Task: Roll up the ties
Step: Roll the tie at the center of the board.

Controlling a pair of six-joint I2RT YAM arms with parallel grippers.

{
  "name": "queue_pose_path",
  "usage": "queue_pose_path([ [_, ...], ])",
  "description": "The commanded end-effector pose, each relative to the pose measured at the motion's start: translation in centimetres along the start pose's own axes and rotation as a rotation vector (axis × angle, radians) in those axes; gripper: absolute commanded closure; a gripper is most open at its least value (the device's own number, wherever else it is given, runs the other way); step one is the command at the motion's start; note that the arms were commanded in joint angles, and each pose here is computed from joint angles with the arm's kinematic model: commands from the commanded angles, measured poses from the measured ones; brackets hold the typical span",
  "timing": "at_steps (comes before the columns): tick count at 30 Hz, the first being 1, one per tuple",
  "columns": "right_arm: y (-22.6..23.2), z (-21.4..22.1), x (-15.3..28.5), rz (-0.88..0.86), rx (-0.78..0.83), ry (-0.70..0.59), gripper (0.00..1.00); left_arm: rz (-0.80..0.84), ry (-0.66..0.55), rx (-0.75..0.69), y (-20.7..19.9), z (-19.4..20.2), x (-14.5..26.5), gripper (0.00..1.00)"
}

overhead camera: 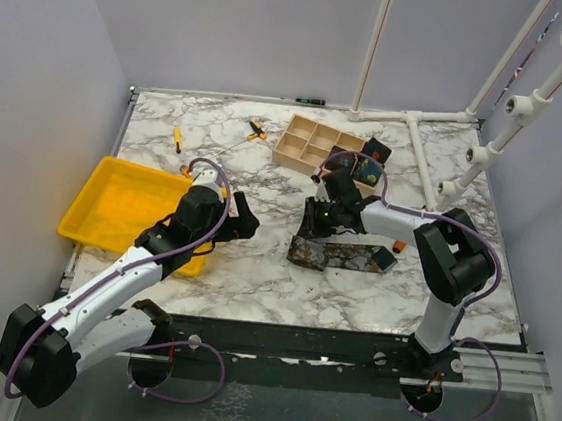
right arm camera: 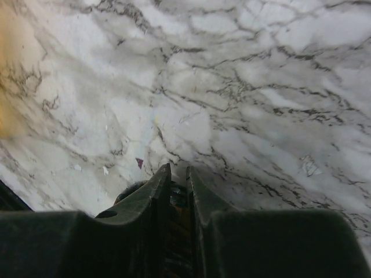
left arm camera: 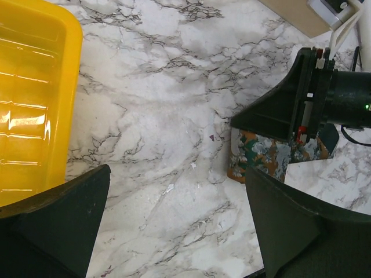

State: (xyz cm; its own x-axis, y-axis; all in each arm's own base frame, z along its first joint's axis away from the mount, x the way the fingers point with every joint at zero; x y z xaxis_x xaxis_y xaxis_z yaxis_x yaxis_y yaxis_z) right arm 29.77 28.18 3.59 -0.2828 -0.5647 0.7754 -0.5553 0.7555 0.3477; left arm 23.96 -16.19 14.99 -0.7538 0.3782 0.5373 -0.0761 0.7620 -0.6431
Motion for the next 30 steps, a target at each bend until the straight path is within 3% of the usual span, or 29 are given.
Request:
queue_pose_path([
  [1,1.3,4.6,0.7,-0.072,0.045,0.141,0.78,0.010,0.031,0.004,0.1,0.6,-0.3,0.01],
  [6,0.7,3.8,2.4,0.030,0.010,0.093,0.73,0.001,0.058,0.010,0.5,1.3,-0.6,0.01],
  [12,-1.1,-1.7,8.1,0.219,-0.076,-0.141,0.55,0.008,0.069,0.027,-0.1,1.2,-0.9,0.01],
  [16,-0.5,-2.8,11.6,0.224,-0.054,-0.266,0.51,0.029,0.052,0.073,-0.9,0.6,-0.9,0.01],
  [23,3.3,3.4,11.5,-0.082,0.000,-0.247,0.54,0.356,0.164,0.179,-4.9,3.2,-0.3,0.01],
  [27,3.0,6.7,10.8,-0.105,-0.066,-0.242,0.53,0.339,0.242,0.162,-4.5,5.6,-1.1,0.01],
  [30,2.8,7.9,10.6,-0.103,-0.119,-0.250,0.45,0.313,0.272,0.158,-4.1,6.7,-1.6,0.01],
])
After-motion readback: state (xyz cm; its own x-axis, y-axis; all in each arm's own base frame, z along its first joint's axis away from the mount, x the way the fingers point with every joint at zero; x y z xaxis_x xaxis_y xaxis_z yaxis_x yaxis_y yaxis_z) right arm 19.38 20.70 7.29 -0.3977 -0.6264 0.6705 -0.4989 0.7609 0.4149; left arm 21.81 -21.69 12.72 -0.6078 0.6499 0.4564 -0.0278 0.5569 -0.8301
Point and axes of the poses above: each gripper's point midway between its finger pads, its own x axis back along the fingers, its own y axis along the line the jaws close on, z = x × y, the point moved 2 cm from there along x, back along the fingers, and after that the axes turned 15 degrees about x, right-handed, at the moved point
